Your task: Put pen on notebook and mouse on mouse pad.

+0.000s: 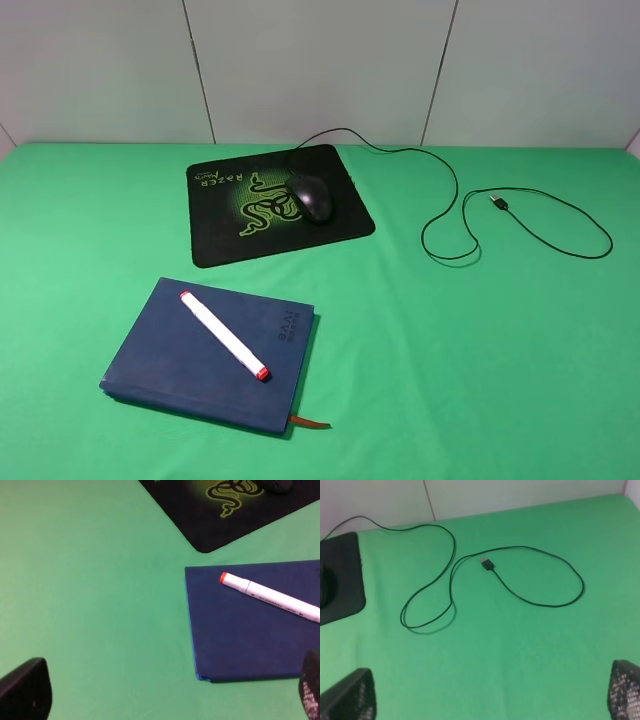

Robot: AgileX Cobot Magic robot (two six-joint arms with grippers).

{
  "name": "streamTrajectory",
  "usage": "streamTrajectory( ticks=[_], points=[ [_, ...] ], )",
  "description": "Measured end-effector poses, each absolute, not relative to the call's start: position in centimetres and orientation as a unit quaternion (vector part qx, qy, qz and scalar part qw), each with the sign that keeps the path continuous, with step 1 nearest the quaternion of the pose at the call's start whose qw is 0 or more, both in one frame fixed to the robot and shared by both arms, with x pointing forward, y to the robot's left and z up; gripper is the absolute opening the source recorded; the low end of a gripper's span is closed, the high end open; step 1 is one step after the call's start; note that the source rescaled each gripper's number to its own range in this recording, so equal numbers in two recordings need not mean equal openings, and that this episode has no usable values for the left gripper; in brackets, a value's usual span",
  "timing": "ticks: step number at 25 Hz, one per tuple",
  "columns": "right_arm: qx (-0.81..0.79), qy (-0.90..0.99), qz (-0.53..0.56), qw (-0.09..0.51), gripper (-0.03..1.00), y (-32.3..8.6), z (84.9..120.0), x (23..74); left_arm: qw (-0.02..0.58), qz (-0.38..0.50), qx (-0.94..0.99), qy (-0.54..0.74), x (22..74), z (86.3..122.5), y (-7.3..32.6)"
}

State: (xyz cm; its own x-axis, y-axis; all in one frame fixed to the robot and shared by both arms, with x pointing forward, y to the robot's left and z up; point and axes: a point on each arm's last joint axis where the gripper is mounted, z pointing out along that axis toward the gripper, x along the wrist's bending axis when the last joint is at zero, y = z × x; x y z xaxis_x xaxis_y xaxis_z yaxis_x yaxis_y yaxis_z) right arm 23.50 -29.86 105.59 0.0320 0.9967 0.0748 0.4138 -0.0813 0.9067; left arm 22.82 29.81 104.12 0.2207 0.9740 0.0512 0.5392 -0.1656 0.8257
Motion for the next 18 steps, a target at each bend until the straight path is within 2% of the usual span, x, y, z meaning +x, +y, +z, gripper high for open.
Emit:
streamTrajectory(
  ticks=[18],
  points=[
    [0.618, 0.571, 0.400, 0.364, 1.00, -29.81, 105.59, 23.50, 0.351, 0.309, 0.698, 0.542, 22.82, 104.12, 29.81]
  ],
)
